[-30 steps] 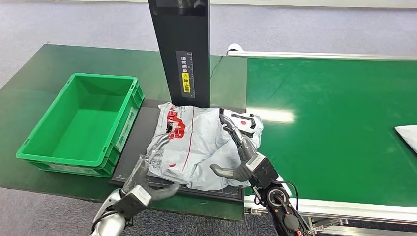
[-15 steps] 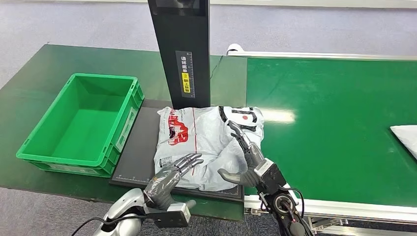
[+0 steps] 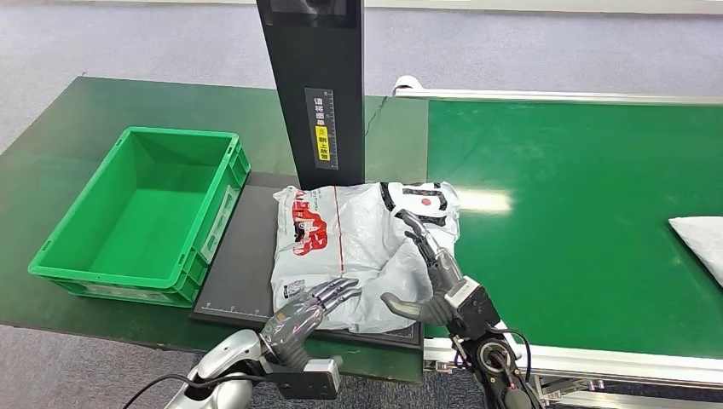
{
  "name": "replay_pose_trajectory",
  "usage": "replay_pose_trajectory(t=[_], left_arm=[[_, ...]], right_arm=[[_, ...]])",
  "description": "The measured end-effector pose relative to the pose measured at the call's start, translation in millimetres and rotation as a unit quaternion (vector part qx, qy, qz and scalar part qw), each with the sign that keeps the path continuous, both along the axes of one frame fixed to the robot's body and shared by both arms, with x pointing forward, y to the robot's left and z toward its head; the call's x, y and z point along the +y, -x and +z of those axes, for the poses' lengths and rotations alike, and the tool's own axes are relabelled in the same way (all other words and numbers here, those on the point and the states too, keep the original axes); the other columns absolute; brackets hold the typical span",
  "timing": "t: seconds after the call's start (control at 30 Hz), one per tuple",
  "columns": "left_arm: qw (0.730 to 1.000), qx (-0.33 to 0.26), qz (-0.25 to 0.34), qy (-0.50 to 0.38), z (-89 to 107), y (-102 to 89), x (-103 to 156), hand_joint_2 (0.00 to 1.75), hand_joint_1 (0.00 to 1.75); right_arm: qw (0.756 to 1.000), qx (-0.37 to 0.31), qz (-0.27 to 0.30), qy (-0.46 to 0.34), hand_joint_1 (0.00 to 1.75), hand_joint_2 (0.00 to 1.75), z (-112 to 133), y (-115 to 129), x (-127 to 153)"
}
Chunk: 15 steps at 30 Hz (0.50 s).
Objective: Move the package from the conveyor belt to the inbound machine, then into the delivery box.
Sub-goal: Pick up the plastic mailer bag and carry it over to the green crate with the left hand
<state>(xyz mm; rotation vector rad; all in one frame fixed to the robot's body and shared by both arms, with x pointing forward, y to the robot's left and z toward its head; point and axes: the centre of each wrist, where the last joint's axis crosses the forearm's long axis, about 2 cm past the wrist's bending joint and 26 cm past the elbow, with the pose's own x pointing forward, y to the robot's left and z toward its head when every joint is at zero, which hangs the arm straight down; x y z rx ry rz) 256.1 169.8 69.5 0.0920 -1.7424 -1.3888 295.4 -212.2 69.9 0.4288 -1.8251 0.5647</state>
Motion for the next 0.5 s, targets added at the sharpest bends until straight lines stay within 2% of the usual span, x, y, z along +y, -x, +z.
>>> replay_pose_trajectory(t=[0.33,0.5], left_arm=[[1.000,0.003,0.003,-0.013,-1.7,-0.7,0.0,1.75,0.00],[0.995,-0.004,0.057,-0.083,-4.5,-1.2,-0.2,1.75,0.00]], right_arm=[[1.000,0.000,0.000,0.001,0.00,1.75,0.0,0.1,0.0],[1.000,0.001,-0.004,0.007,0.00,1.75,-2.8,5.2,0.1]])
